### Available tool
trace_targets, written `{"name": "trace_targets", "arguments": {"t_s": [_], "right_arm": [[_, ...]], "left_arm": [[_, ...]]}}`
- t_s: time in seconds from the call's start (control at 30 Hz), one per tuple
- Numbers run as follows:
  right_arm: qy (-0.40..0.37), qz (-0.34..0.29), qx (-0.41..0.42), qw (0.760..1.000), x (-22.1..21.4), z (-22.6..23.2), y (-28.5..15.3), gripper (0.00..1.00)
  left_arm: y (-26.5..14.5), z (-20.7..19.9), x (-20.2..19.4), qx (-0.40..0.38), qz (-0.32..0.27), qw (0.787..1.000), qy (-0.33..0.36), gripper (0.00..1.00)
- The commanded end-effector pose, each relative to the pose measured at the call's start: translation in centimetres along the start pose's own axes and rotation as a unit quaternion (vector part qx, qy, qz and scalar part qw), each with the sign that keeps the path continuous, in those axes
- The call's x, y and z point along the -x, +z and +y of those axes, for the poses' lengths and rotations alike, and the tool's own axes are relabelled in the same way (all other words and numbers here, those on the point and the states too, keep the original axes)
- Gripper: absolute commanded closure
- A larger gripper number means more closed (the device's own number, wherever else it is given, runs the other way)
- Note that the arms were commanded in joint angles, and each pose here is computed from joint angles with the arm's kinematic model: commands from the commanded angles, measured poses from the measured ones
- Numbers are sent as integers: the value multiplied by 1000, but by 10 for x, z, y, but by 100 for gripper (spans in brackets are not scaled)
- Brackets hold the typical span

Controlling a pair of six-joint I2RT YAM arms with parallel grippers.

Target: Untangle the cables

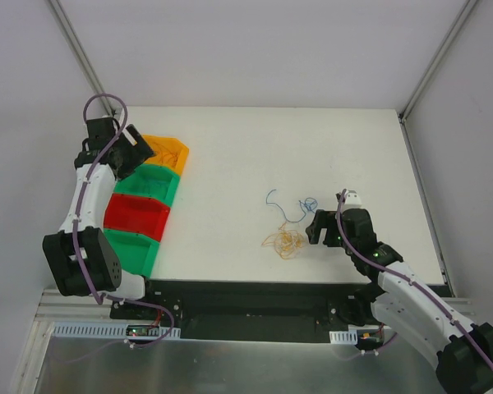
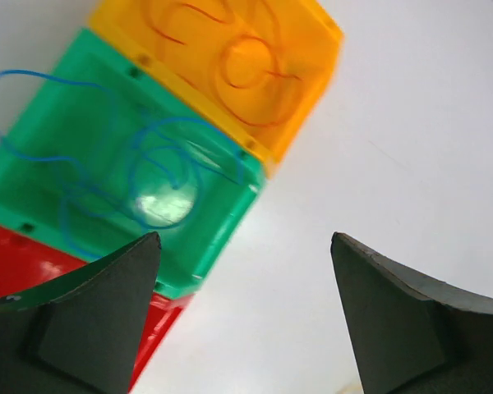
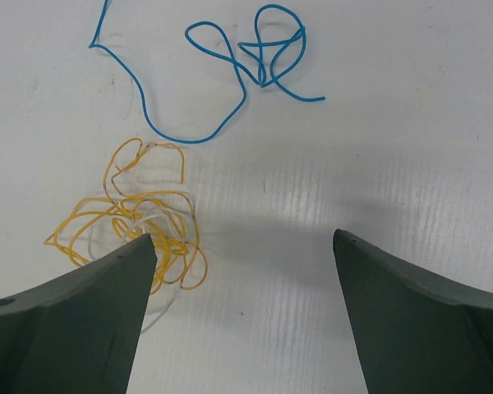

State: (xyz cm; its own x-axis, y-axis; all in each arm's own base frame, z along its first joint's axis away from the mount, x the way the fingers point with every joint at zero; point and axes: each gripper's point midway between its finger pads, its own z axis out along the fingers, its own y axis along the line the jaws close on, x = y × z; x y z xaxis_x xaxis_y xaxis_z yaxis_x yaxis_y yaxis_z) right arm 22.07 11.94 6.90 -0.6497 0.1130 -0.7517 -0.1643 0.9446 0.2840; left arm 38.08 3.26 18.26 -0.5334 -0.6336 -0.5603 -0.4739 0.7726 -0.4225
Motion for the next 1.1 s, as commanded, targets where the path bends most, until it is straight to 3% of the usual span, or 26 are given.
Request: {"name": "trace_targets", "arguments": {"t_s": [0.0, 0.07, 0.23, 0.4, 0.5, 0.73, 1.07], "right_arm": [[2, -23, 3, 1000, 14, 4, 1, 9], [3, -21, -1, 1000, 14, 2, 2, 9], [9, -16, -24, 1000, 15, -4, 4, 9], [39, 0, -116, 993, 17, -31, 8, 10], [48, 20, -141, 989, 21, -38, 16, 11], [97, 21, -107, 989, 64, -7, 36, 13], [210, 84, -98, 969, 52, 16, 82, 27]], "left_arm": [[-16, -76, -32, -198, 69, 976, 53, 16], [-24, -108, -56, -265, 114, 954, 84, 20], [-49, -164, -134, -343, 200, 904, 157, 26], [-68, -190, -220, -379, 298, 850, 211, 27], [-78, -198, -254, -395, 353, 820, 219, 33], [-90, -202, -265, -405, 370, 807, 220, 33], [-102, -203, -258, -414, 352, 808, 226, 32]]}}
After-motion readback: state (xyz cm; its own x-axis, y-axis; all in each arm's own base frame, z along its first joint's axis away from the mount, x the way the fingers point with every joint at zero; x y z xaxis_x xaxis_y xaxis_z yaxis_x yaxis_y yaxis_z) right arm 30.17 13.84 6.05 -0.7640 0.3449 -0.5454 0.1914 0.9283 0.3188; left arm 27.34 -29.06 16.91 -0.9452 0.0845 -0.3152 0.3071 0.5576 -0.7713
